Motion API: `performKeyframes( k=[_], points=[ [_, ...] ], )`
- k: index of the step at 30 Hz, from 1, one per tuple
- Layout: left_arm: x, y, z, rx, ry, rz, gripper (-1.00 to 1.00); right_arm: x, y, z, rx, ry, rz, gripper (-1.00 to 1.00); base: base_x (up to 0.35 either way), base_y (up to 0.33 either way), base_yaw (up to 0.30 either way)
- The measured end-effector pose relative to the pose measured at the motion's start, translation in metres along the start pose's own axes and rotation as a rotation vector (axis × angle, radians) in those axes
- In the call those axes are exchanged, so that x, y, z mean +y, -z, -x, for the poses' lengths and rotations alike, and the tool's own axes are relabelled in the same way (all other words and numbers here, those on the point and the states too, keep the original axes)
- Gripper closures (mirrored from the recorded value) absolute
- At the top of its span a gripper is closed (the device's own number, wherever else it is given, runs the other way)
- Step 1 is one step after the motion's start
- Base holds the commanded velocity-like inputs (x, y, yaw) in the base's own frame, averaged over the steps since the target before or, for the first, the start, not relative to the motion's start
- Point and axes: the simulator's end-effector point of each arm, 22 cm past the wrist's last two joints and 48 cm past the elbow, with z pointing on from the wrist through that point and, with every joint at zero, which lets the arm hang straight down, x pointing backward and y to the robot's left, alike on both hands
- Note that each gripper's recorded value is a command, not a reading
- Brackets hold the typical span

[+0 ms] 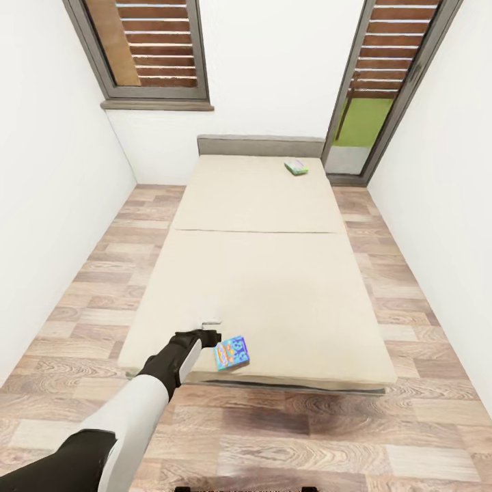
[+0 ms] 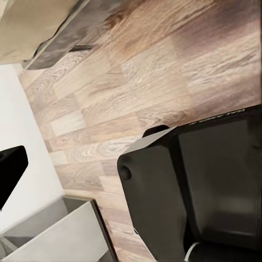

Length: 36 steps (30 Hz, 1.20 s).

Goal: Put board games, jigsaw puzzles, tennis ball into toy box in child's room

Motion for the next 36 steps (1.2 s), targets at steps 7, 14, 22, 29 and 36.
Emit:
performKeyframes(
  k=[7,14,22,29,36],
  points=[
    [-0.001,-0.006,-0.015,0.028,-0.012,-0.001,-1.0,-0.009,0.004,-0.002,0.007,-0.003,-0.015,-1.0,0.0,0.0,-0.087],
    [-0.003,-0.007,-0.019,0.039,-0.018,-0.01,-1.0,0.01,0.002,0.018,-0.016,0.023,0.064,-1.0,0.0,0.0,-0.026],
    [-0.004,-0.007,-0.019,0.04,-0.018,-0.012,-1.0,0.057,0.009,0.119,-0.023,0.051,0.187,-1.0,0.0,0.0,-0.002],
    [-0.004,-0.008,-0.019,0.04,-0.017,-0.014,-1.0,0.082,0.025,0.192,-0.117,0.1,0.177,-1.0,0.0,0.0,0.0],
    [-0.004,-0.008,-0.019,0.039,-0.017,-0.015,-1.0,0.082,0.028,0.202,-0.144,0.094,0.17,-1.0,0.0,0.0,0.0]
  ],
)
